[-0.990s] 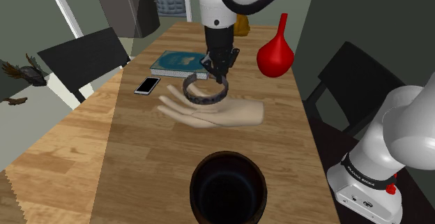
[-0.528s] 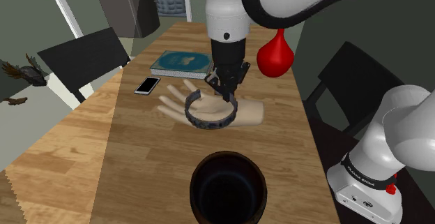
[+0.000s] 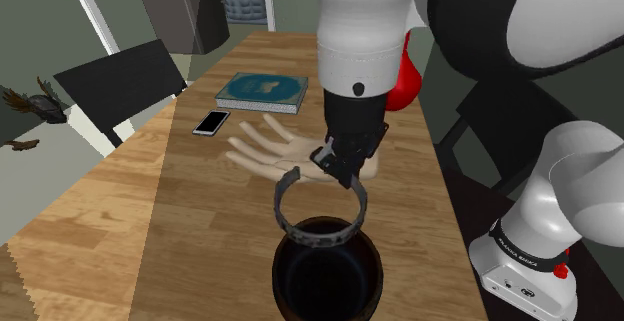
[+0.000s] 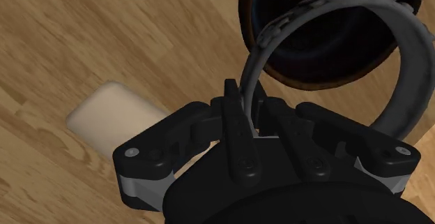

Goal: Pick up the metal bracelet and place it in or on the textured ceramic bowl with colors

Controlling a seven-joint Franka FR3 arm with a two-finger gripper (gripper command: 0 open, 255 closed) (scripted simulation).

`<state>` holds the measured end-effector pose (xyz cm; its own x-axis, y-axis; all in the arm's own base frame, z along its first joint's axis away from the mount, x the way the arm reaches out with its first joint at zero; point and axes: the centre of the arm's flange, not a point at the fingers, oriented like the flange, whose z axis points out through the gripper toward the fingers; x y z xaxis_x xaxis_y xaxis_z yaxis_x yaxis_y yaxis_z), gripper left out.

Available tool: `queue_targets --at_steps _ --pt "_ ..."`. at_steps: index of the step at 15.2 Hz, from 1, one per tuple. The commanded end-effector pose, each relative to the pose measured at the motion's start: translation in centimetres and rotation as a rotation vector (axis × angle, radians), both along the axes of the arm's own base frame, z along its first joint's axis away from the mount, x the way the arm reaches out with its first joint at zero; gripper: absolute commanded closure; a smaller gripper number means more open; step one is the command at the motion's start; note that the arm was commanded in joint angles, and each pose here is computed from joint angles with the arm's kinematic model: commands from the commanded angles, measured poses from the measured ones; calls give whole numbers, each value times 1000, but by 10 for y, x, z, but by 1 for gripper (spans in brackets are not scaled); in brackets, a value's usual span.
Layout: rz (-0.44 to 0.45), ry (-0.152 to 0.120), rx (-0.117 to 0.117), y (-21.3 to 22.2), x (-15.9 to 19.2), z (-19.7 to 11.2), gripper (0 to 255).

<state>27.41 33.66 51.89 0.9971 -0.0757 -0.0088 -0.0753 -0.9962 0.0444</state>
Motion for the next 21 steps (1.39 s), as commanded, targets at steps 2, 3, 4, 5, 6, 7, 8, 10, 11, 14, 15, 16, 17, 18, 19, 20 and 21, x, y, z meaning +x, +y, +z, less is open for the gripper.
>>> queue_targets --at_steps 2,3,4,5,6,7,8,10,11,14,15,16,17,18,19,20,21 --pt "-1 0 0 21 -32 -1 255" --pt "-1 0 0 27 -44 -1 255" --pt "-1 0 0 29 -47 -1 255" --pt "-1 0 0 29 -47 -6 255" --pt "-1 0 0 29 -47 -11 255" --pt "-1 0 0 29 -47 -17 255" --pt "-1 0 0 29 -47 -22 255" --pt "-1 0 0 29 -47 -33 255" --pt "-1 1 0 29 -47 -28 255" --pt "-63 2 62 45 -48 -30 0" --pt "-94 3 93 53 -49 -30 0" --pt "-125 3 124 62 -49 -31 0" --pt "-156 4 155 70 -48 -31 0" --pt "-187 5 186 78 -48 -31 0" --pt "-218 5 217 87 -47 -30 0" --pt "-249 6 248 95 -46 -30 0" --pt "-280 7 279 103 -45 -29 0"
